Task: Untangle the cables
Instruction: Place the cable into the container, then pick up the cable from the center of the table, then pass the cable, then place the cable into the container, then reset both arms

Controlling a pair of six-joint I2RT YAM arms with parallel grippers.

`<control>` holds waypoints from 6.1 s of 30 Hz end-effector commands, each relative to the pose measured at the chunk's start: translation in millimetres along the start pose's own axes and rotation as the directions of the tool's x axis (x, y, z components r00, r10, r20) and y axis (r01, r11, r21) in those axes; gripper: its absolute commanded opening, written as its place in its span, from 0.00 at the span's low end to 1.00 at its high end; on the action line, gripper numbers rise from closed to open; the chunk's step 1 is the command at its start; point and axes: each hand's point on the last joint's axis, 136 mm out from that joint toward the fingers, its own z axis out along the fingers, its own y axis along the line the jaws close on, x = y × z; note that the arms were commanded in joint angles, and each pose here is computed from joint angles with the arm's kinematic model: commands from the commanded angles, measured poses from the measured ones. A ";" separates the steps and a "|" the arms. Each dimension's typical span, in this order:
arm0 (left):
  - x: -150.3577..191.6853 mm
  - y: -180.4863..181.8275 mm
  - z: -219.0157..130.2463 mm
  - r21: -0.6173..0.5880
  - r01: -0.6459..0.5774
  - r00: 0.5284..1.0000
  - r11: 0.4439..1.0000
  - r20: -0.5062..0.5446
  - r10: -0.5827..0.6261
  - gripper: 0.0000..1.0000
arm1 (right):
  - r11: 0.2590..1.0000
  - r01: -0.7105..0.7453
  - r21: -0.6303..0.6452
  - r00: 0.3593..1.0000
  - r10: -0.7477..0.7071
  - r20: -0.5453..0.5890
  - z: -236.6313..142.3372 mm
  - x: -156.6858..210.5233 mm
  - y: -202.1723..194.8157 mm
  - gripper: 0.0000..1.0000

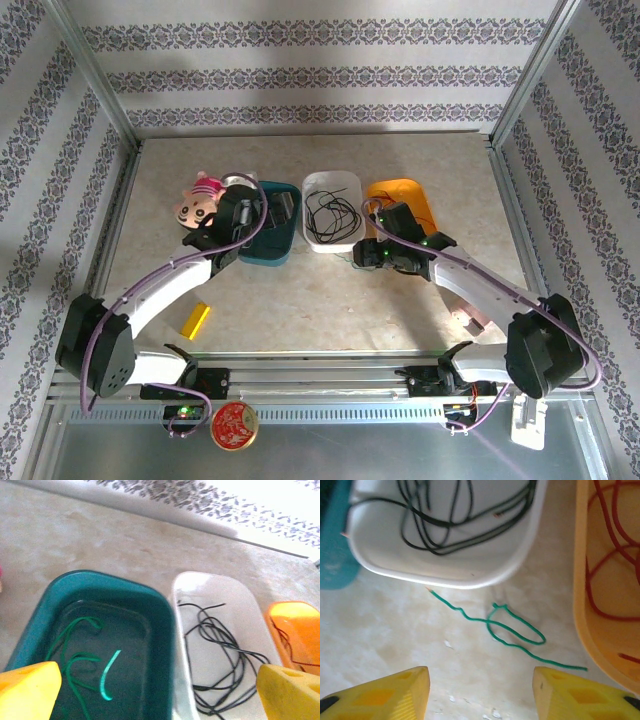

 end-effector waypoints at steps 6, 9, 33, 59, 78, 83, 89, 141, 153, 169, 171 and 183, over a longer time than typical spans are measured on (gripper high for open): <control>37.0 -1.9 1.7 -0.025 0.004 0.998 1.000 -0.068 -0.006 1.00 | 0.998 0.032 0.059 0.984 -0.021 -0.177 26.7 30.6 -16.1 0.56; 38.1 -3.1 1.7 -0.017 0.014 0.998 1.000 -0.066 -0.015 1.00 | 0.997 0.033 0.067 0.982 -0.020 -0.189 34.6 30.2 -17.9 0.56; 32.9 -13.1 5.8 0.002 -0.011 0.996 1.000 -0.089 0.011 0.99 | 0.989 0.133 0.060 0.938 -0.106 -0.329 60.3 60.6 -8.8 0.55; 94.4 -127.5 -13.9 0.572 0.035 0.919 0.820 -0.341 0.198 1.00 | 0.926 0.186 -0.328 0.974 -0.217 -0.060 -20.7 30.6 66.9 0.05; 104.2 -160.1 0.6 0.643 0.029 0.916 0.765 -0.323 0.237 0.48 | 0.794 0.220 -0.567 0.967 -0.254 0.019 -57.8 24.1 117.4 0.04; 93.2 -155.2 8.0 0.607 0.021 0.931 0.794 -0.301 0.206 0.07 | 0.806 0.203 -0.557 0.973 -0.231 0.020 -58.2 23.0 111.7 0.04; 59.5 -124.2 13.5 0.506 0.034 0.967 0.862 -0.233 0.099 0.00 | 0.834 0.160 -0.528 0.984 -0.180 0.014 -54.1 19.4 97.5 0.04; -35.9 107.5 -32.7 -0.381 -0.033 0.992 0.924 0.102 0.077 0.99 | 0.975 -0.213 0.067 0.891 0.166 0.423 -74.4 -38.4 -77.6 0.62; 6.2 200.3 -68.3 -0.778 -0.295 0.935 0.555 -0.116 0.334 0.99 | 0.763 -0.239 0.600 0.748 -0.250 0.615 -89.3 -65.1 -169.1 0.98; 27.0 193.2 23.5 -0.645 -0.341 0.906 0.684 -0.031 0.423 0.99 | 0.822 -0.176 0.542 0.671 -0.303 0.676 -36.6 -102.4 -186.3 0.98; 28.0 190.8 22.1 -0.619 -0.337 0.908 0.710 -0.013 0.420 0.99 | 0.848 -0.177 0.500 0.707 -0.243 0.664 -35.5 -92.0 -191.8 0.98; 24.4 221.3 21.5 -0.516 -0.249 0.950 0.819 0.032 0.309 0.99 | 0.895 -0.144 0.422 0.688 -0.216 0.692 -22.5 -91.9 -195.1 0.98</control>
